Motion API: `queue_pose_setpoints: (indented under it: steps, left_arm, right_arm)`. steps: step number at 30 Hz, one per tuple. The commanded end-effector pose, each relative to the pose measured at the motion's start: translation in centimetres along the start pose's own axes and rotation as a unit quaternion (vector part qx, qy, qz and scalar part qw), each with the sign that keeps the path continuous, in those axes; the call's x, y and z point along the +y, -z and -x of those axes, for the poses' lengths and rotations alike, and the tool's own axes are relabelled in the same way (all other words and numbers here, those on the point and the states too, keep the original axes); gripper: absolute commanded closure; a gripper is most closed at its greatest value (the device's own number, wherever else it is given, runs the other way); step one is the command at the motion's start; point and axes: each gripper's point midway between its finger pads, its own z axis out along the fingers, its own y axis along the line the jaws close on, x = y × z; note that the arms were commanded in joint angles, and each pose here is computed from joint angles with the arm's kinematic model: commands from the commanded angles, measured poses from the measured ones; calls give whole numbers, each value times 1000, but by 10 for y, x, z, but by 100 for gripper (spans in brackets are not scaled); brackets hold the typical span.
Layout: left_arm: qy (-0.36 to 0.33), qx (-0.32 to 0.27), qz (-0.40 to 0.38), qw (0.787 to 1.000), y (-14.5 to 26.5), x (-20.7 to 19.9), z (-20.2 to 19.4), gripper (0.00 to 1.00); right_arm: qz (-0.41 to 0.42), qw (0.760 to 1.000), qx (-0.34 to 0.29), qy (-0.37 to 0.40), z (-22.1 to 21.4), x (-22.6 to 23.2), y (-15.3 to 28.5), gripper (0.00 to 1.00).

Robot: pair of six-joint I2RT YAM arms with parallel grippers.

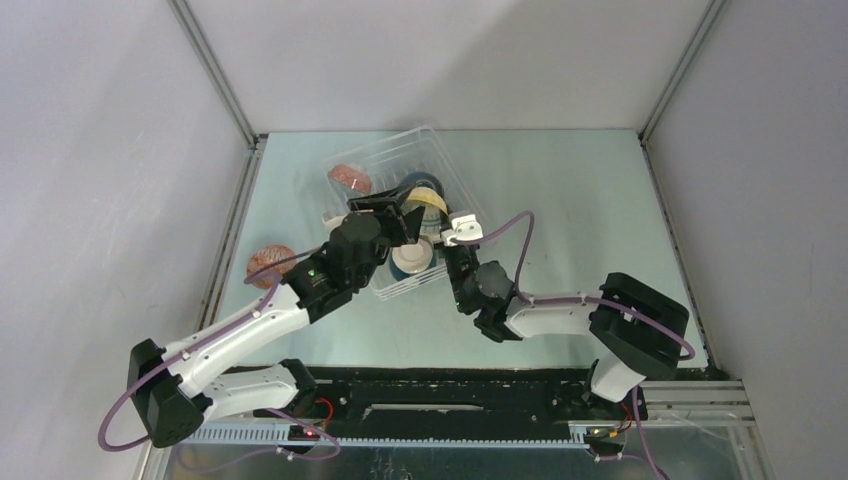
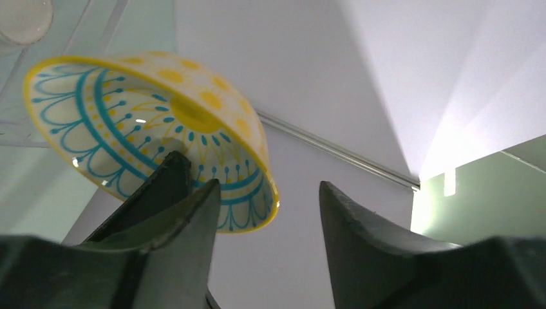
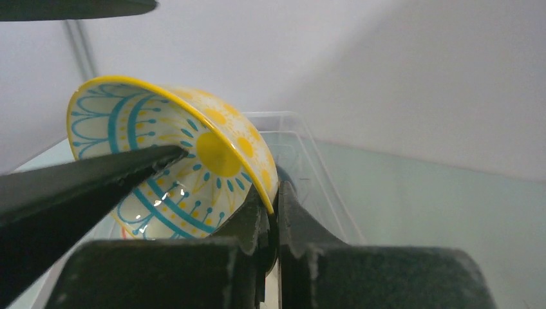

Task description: Unload the bowls from the dish rack

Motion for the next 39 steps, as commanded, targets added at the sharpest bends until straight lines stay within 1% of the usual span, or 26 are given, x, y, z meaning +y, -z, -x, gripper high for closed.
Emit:
queue_pose_setpoints:
  steps: [1,6,8,10,12,13,15,17,20,22,24,26,28,29,30,34,35,39]
  left_arm:
    - [45,23,-10,999,5,-23,-16,36]
    - [43,55,17,997,7,-9,-25,34]
    - [38,58,16,997,12,-7,-22,34]
    - [23,47,2,999,18,-11,-14,34]
    - [-19,22,-20,999,28,-24,-1,34]
    - [-53,1,-21,998,31,-26,8,32]
    - [-119,-33,-10,992,36,-30,24,28]
    - [-168,-52,-3,984,37,-30,38,27]
    - [-226,-61,9,972,34,-22,55,26]
    - [-274,-64,19,960,32,-15,65,26]
    - [-326,-69,29,942,29,-8,77,26]
    - [-375,-74,35,924,28,-5,87,26]
    - [-419,-74,28,904,28,-7,92,27]
    - [-451,-75,22,889,29,-9,94,27]
    - [-470,-78,12,879,32,-13,96,27]
    - [-540,-84,-14,838,39,-23,101,26]
    - [-551,-88,-19,830,41,-24,103,26]
    - [-584,-109,-18,804,49,-26,116,24]
  right_arm:
    - [-71,995,-47,-46,38,-24,-14,100]
    - [-83,995,-41,-32,30,-39,-28,100]
    - [-88,995,-34,-32,28,-46,-34,100]
    - [-95,994,-26,-36,24,-55,-39,100]
    - [-112,993,-15,-36,21,-70,-44,100]
    - [-124,992,-3,-34,19,-79,-46,100]
    - [-150,988,25,-39,17,-97,-53,100]
    - [-165,983,65,-49,9,-116,-59,100]
    - [-179,970,123,-107,-3,-150,-61,100]
    - [-170,958,164,-162,-14,-168,-60,100]
    - [-176,942,196,-206,-22,-191,-56,100]
    - [-187,927,224,-234,-30,-211,-54,100]
    - [-218,907,255,-256,-44,-236,-51,100]
    - [-223,900,266,-265,-48,-243,-52,100]
    - [-227,892,277,-275,-53,-249,-54,100]
    - [-247,856,320,-323,-78,-265,-63,100]
    - [-248,846,336,-332,-92,-265,-67,100]
    - [-231,816,376,-374,-122,-259,-86,100]
